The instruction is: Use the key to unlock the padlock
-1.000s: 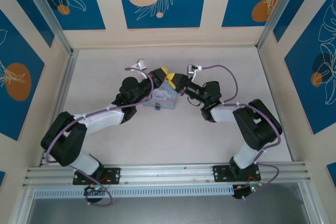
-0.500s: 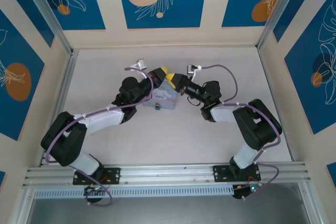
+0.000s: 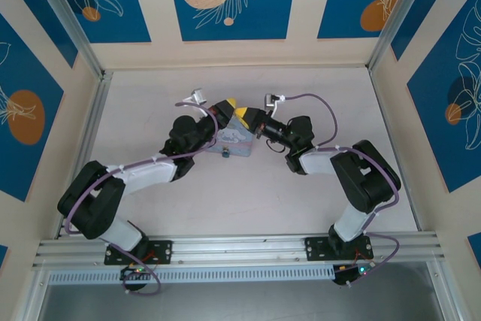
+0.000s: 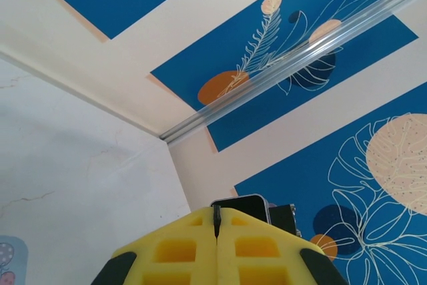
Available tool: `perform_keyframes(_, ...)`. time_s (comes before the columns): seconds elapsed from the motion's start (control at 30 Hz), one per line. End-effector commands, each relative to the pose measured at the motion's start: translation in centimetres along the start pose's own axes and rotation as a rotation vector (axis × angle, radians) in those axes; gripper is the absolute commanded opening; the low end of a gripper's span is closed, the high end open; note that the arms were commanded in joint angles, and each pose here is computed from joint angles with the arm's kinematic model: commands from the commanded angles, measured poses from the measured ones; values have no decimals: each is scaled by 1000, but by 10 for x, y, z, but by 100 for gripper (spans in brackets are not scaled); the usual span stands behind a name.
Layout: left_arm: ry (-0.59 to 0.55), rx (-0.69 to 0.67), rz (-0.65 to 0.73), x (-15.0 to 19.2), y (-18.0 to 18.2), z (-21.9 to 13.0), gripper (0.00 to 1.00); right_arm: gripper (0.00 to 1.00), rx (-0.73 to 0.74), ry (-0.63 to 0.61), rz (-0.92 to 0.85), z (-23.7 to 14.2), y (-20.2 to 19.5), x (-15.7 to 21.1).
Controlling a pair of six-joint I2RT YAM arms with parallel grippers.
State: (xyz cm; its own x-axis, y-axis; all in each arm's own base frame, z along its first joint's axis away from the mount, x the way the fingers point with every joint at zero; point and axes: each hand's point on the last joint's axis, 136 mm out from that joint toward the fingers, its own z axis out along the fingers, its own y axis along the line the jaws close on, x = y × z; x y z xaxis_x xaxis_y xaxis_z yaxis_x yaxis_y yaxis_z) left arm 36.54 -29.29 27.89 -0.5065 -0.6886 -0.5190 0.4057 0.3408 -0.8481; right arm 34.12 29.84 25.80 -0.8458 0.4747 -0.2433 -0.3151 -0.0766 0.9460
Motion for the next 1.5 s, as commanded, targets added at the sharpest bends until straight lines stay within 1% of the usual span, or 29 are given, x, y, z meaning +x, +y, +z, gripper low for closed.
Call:
perform_keyframes(0.0, 10, 11, -5, 8, -7, -7, 0, 9, -78, -19, -45, 9, 25, -8)
perform_keyframes(0.03, 8, 8, -6, 8, -6, -7, 0, 13, -78, -18, -44, 9, 25, -8)
perform_keyframes(0.07, 9, 6, -5, 9, -6, -7, 0, 14, -79, -16, -44, 10, 25, -8)
perform_keyframes(0.2, 8, 4, -8, 9, -5, -6, 0, 17, -81, -13, -41, 12, 25, -7)
perform_keyframes(0.3, 7, 4, -8, 9, -5, -6, 0, 16, -79, -13, -38, 12, 24, -7)
perform_keyframes(0.37, 9, 4, -8, 10, -5, -6, 0, 14, -80, -15, -38, 12, 24, -8)
perform_keyframes(0.53, 9, -5, -11, 11, -2, -7, 0, 1, -80, -9, -36, 13, 24, -6)
perform_keyframes(0.57, 7, -8, -10, 11, -2, -7, 0, 0, -80, -7, -37, 13, 24, -6)
perform_keyframes(0.77, 8, -11, -8, 10, -4, -6, 0, 0, -67, 0, -35, 10, 19, -3)
perform_keyframes(0.87, 28, -21, 11, 9, -9, -3, 0, 0, -55, -5, -32, 5, 15, -2)
perform_keyframes(0.9, 36, -28, 28, 9, -10, -4, 7, 0, -48, -7, -30, 2, 13, -2)
perform_keyframes(0.93, 37, -34, 36, 7, -12, -5, 17, 0, -44, -9, -30, -1, 12, -2)
perform_keyframes(0.97, 32, -47, 46, 2, -13, -7, 32, 0, -37, -11, -31, -5, 10, -2)
perform_keyframes(1.0, 28, -65, 57, -3, -14, -12, 52, 0, -25, -12, -28, -11, 7, -2)
perform_keyframes(1.03, 26, -84, 70, -9, -14, -15, 64, 0, -17, -12, -24, -16, 5, -1)
perform_keyframes(1.1, 31, -129, 112, -21, -16, -28, 80, 0, 4, -16, -21, -29, 0, -1)
perform_keyframes(1.2, 92, -216, 176, -28, -12, -52, 91, 0, 57, -21, -11, -51, -9, 0)
perform_keyframes(1.27, 176, -272, 222, -20, -5, -68, 97, 0, 98, -20, -6, -64, -15, 0)
perform_keyframes(1.33, 285, -323, 264, -4, 6, -83, 100, 0, 142, -12, 0, -77, -20, 0)
perform_keyframes(1.4, 406, -373, 280, 18, 23, -100, 100, 0, 205, -10, 3, -90, -25, -2)
perform_keyframes(1.47, 495, -418, 292, 39, 42, -114, 100, 0, 273, 0, -3, -99, -28, -3)
